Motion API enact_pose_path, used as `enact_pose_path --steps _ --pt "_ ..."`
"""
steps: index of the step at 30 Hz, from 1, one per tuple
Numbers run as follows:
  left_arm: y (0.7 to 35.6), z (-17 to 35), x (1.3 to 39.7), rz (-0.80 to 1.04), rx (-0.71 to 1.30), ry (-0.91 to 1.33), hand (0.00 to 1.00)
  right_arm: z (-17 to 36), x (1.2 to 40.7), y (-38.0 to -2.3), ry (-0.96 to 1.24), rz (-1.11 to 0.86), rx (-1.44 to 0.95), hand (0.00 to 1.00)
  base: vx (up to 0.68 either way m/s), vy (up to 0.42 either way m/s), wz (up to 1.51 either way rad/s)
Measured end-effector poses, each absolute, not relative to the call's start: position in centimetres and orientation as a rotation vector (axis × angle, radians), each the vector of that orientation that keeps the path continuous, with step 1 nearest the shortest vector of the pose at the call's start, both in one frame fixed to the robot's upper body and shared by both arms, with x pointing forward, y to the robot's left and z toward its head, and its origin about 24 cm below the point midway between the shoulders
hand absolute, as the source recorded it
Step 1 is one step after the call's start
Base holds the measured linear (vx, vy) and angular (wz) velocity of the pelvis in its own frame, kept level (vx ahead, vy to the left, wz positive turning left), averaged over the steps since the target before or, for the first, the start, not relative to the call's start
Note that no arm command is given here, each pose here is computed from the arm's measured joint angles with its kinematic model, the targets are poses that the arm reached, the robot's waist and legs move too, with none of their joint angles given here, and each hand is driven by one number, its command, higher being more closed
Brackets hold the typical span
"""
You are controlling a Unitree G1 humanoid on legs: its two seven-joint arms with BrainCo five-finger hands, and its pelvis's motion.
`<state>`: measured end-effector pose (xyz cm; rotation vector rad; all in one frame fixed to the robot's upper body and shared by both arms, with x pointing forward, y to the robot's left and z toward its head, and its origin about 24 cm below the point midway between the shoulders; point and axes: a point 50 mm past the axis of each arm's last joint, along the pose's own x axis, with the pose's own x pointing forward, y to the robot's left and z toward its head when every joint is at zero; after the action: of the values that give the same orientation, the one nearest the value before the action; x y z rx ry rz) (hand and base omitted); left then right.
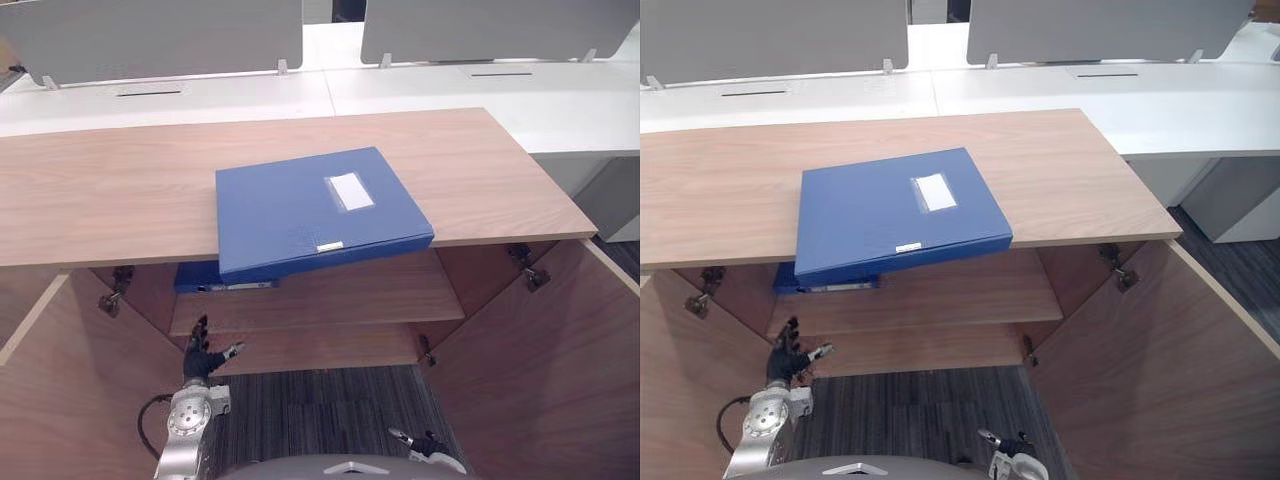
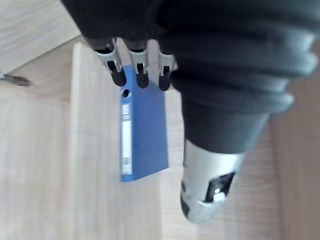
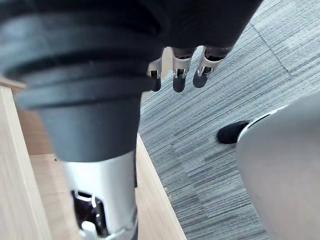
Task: Walk over to the cabinet, pick up the folder, carry it to the office cabinet, place the folder inside the office cabinet, then close the office cabinet door
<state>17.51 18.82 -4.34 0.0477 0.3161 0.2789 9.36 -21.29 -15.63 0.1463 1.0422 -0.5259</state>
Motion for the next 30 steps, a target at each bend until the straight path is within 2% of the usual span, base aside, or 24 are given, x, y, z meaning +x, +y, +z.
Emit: enact_pose_path --steps 15,19,26,30 --pt "19.0 3.7 17.2 0.327 0.046 -0.066 0.0 -15.5 9.4 -20.5 1.017 -0.473 0.116 0.0 -0.08 -0.026 0.09" --pt "19.0 5.5 17.3 0.345 0.128 -0.154 0.0 -15.6 9.0 -20.4 1.033 -0.456 0.1 0.0 0.01 -0.004 0.0" --pt "19.1 8.6 17.7 0.358 0.387 -0.315 0.0 -15.9 9.0 -20.2 1.055 -0.437 0.089 0.0 -0.01 -0.002 0.0" --pt "18.4 10.6 18.4 0.311 0.486 -0.43 0.0 -15.9 9.0 -20.1 1.051 -0.428 0.082 0.0 -0.08 -0.016 0.0"
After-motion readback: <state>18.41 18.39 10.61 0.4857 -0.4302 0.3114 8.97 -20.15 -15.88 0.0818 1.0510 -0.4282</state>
